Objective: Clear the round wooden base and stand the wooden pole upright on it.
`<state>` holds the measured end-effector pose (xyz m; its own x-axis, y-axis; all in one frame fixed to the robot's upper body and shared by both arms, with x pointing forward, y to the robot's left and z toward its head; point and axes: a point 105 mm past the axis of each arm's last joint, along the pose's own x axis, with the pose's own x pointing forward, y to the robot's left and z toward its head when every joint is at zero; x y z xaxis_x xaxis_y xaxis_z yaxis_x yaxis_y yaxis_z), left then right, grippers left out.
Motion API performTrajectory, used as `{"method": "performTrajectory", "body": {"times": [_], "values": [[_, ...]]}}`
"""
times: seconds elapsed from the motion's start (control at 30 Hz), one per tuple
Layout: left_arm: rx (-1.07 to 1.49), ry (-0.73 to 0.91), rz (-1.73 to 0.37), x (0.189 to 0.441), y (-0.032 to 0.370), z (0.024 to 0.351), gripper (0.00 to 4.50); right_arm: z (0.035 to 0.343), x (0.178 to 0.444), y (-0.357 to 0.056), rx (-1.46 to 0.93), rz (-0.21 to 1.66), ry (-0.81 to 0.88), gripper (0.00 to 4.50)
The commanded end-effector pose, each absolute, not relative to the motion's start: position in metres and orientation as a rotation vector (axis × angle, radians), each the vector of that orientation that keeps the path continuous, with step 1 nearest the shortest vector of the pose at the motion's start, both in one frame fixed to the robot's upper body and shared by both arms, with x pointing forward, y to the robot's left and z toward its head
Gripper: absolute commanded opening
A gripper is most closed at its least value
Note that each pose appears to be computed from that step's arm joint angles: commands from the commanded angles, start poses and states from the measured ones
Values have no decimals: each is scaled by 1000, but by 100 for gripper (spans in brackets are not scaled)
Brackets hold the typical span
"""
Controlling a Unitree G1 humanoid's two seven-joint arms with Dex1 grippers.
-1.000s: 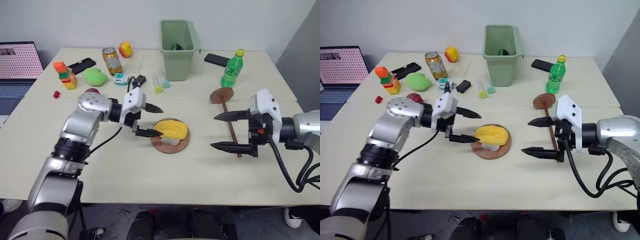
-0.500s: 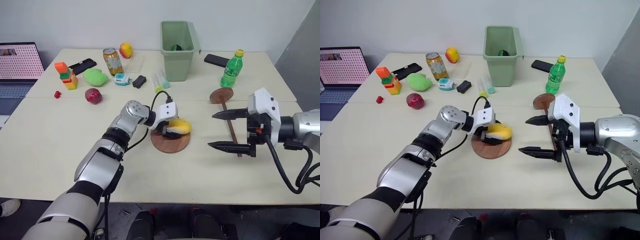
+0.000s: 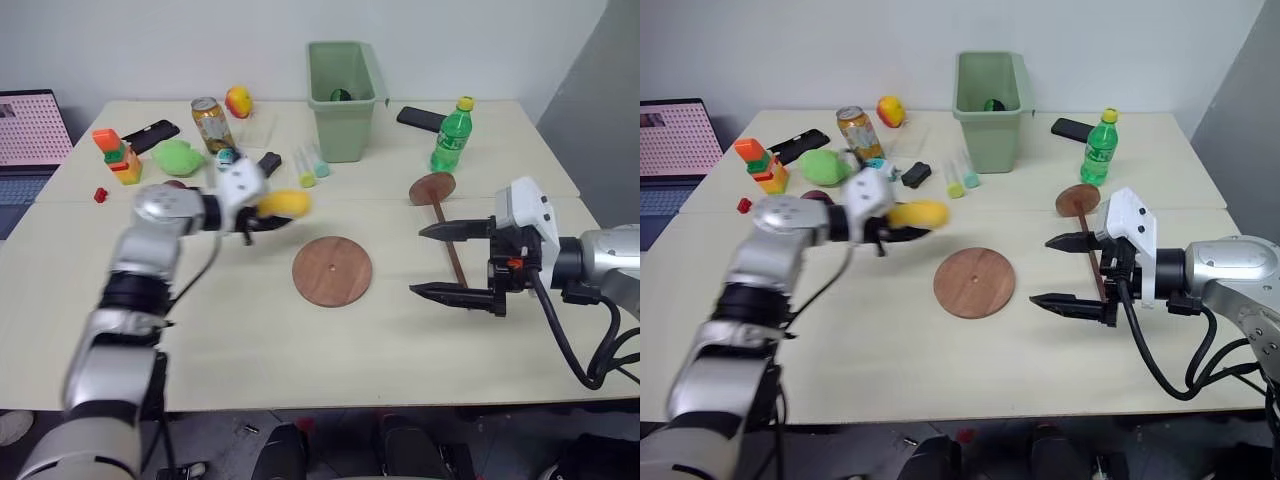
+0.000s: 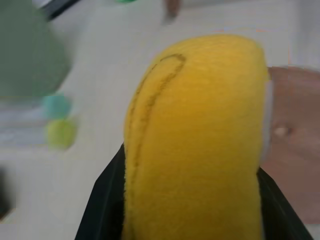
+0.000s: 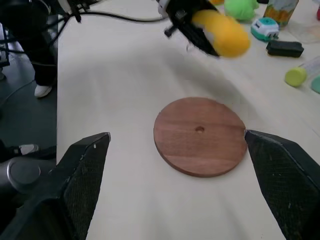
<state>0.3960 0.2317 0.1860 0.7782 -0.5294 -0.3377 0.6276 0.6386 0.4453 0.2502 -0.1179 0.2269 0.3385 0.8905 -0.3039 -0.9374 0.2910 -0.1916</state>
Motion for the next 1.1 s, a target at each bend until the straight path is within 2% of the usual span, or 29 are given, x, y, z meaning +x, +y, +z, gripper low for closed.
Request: {"method": "performTrajectory", "body": {"times": [0.03,0.17,0.23,0.37,0.5,0.67,0.83,1.1], "values": [[471,262,-339,399,285,180,187,233,252,-114,-374,1232,107,450],[379,293,-211,408,299,163,187,234,254,-111,-375,1241,102,450],[337,265,-196,417,292,155,187,235,256,-111,-376,1243,100,450],[267,251,-135,430,290,144,260,236,256,-110,-375,1243,94,450],[289,273,-115,433,294,138,343,236,255,-110,-375,1243,92,450],[359,225,-134,426,307,167,442,236,253,-112,-365,1224,95,450],[469,188,-194,408,312,201,442,234,252,-115,-352,1212,103,450],[523,162,-407,372,282,235,442,234,251,-116,-333,1220,105,450]]}}
